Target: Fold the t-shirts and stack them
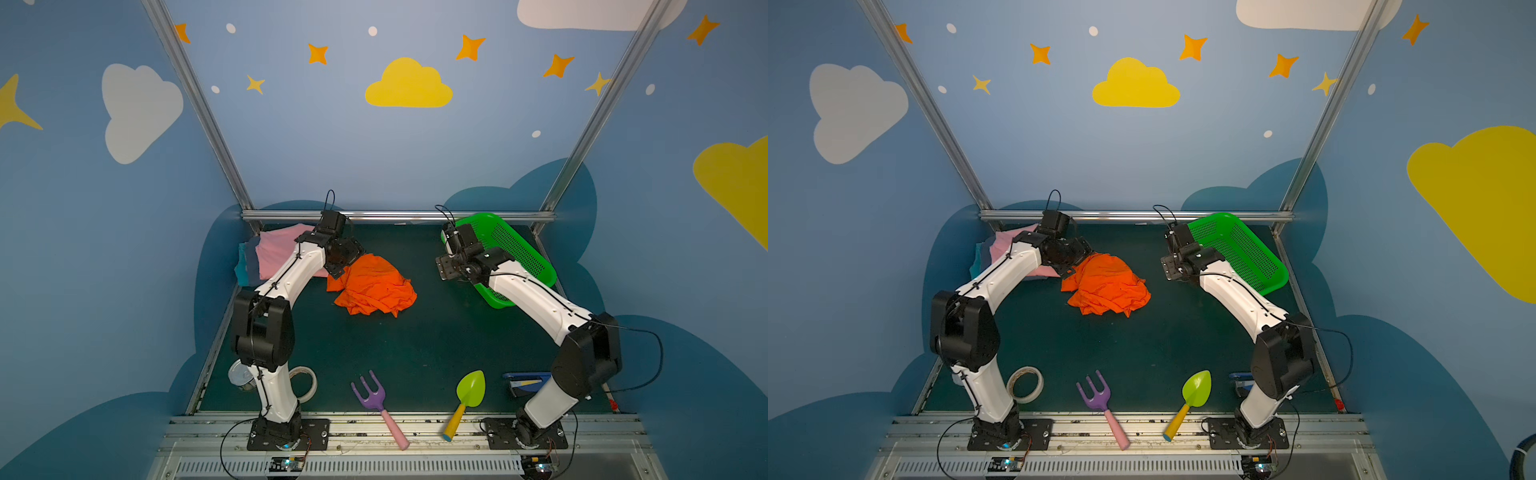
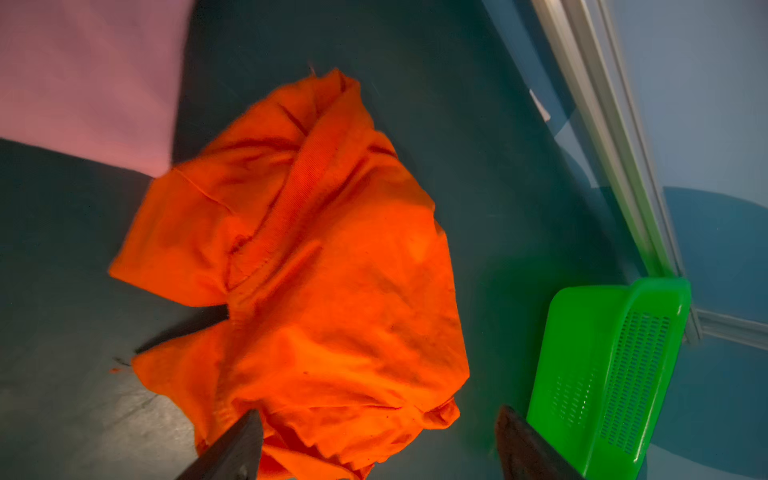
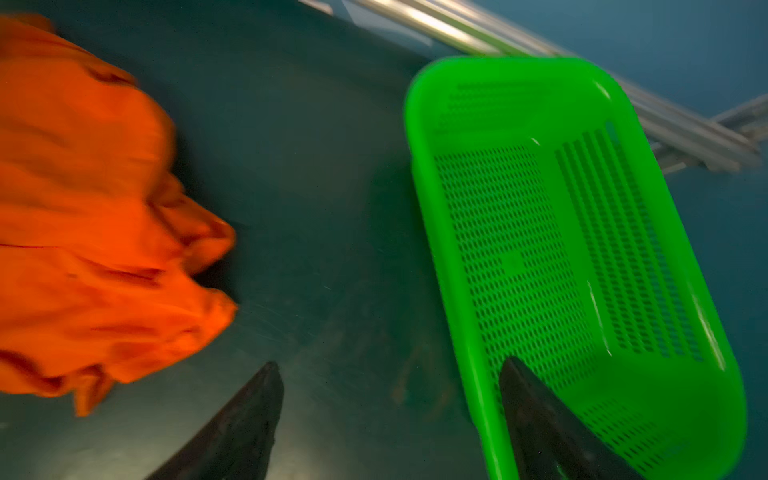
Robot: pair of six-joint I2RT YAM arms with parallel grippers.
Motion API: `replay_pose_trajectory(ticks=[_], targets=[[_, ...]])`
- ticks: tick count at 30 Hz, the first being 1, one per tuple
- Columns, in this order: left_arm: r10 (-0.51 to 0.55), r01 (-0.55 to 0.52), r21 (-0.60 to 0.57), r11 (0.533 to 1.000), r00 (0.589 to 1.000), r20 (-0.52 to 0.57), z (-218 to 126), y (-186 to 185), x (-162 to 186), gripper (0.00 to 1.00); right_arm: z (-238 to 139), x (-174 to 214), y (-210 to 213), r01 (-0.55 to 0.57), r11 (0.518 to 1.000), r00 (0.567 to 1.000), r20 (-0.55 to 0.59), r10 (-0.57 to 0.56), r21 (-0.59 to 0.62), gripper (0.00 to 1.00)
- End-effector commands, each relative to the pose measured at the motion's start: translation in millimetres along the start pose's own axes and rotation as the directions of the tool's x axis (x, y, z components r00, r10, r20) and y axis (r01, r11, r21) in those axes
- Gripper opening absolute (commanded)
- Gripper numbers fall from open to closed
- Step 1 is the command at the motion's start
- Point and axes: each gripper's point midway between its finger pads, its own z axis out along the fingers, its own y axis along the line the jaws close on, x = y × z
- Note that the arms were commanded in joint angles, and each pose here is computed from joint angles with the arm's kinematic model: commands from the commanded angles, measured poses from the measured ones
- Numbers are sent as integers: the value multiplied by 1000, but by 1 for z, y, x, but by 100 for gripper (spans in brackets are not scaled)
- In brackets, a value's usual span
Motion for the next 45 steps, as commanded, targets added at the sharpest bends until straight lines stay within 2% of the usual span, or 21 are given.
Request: replay_pose_trajectory(ticks=[1,8,12,15,18,22,27,35,45], targets=[[31,-30,24,999,998,-60,8,-11,13,87,14,33,-27,14,998,992,-123,-6,65,81],[34,-34,1,999,994,-107,22,-3,22,87,56,71,-43,-21,995,959,-280,47,95,80],[41,-41,-4,999,993,-107,22,-2,22,87,73,98,-42,-85,992,885,-451,120,97,74],[36,-38,-9,999,993,-109,24,-1,22,87,84,116,-35,-120,987,804,-572,160,107,64],[28,-29,-10,1000,992,-122,27,0,25,87,91,123,-29,-162,981,774,-602,196,111,45],[31,-34,-15,999,990,-137,30,2,28,87,86,117,-33,-222,966,772,-581,258,134,22],[31,-34,-17,999,990,-140,31,3,27,87,77,108,-50,-266,951,761,-570,309,160,19],[21,-23,-11,1000,989,-145,30,0,28,87,90,108,-78,-253,957,765,-576,287,141,9],[38,-44,-42,998,988,-147,29,0,34,87,112,95,-103,-133,988,829,-538,153,76,5]])
